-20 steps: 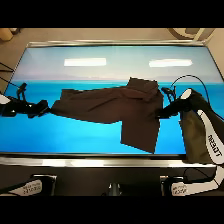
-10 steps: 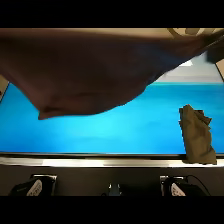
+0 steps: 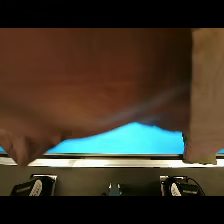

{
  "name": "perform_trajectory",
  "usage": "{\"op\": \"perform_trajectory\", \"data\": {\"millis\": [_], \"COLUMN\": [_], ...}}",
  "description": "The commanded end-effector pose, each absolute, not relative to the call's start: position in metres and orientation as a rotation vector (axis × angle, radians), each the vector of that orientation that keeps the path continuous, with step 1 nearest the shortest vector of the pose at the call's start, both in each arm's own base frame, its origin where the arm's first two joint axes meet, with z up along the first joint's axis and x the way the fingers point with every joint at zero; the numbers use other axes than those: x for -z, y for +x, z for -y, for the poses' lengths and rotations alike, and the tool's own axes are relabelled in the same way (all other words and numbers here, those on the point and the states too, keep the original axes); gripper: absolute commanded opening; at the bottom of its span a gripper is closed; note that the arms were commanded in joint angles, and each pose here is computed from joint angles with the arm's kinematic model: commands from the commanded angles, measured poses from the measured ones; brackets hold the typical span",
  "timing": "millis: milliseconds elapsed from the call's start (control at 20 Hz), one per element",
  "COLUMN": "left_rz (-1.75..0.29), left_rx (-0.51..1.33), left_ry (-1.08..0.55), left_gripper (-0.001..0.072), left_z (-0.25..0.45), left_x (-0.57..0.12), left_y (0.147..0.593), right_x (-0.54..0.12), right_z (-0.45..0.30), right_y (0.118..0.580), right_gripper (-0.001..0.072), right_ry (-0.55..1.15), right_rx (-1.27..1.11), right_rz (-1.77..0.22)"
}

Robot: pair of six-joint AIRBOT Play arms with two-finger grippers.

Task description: Fold the shirts.

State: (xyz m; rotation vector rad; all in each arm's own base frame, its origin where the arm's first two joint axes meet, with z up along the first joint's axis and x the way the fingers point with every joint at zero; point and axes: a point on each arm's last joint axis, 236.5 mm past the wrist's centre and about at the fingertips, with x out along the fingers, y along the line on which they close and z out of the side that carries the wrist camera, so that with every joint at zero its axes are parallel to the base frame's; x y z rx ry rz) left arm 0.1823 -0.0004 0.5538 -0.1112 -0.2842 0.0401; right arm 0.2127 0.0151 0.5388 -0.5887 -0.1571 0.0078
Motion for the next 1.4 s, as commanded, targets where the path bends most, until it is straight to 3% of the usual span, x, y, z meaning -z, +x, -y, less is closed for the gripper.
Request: {"op": "perform_trajectory", "data": {"millis": [0,100,250,500,600,800,950,1050,1150,1350], "left_rz": [0.164,0.023,-0.260,-0.773,-0.945,-1.049,-1.027,-1.011,-1.028,-1.401], "left_rx": [-0.054,-0.053,-0.043,-0.022,0.004,0.016,0.013,0.010,0.034,0.106], "left_ry": [-0.084,-0.093,-0.101,-0.225,-0.255,-0.275,-0.271,-0.267,-0.230,-0.203], "left_gripper": [0.0025,0.0024,0.0024,0.0024,0.0024,0.0024,0.0025,0.0025,0.0026,0.0025], "left_z": [-0.005,-0.013,-0.030,-0.055,-0.048,-0.038,-0.036,-0.039,-0.043,-0.034], "left_x": [-0.528,-0.496,-0.417,-0.212,-0.135,-0.040,-0.017,-0.017,-0.026,0.003], "left_y": [0.202,0.235,0.306,0.423,0.453,0.500,0.525,0.534,0.529,0.445], "right_x": [-0.530,-0.515,-0.436,-0.212,-0.129,-0.032,-0.022,-0.032,-0.039,-0.011], "right_z": [-0.011,-0.008,-0.002,0.006,-0.005,-0.042,-0.043,-0.037,-0.038,-0.033], "right_y": [0.216,0.242,0.313,0.433,0.468,0.539,0.576,0.589,0.571,0.458], "right_gripper": [0.0025,0.0025,0.0025,0.0025,0.0024,0.0025,0.0026,0.0026,0.0027,0.0026], "right_ry": [-0.582,-0.545,-0.476,-0.309,-0.260,-0.265,-0.210,-0.219,-0.249,-0.274], "right_rx": [-0.005,-0.026,-0.119,-0.320,-0.374,-0.412,-0.334,-0.303,-0.339,-0.461], "right_rz": [0.114,0.049,-0.248,-0.916,-1.077,-1.071,-0.967,-0.907,-0.966,-1.421]}}
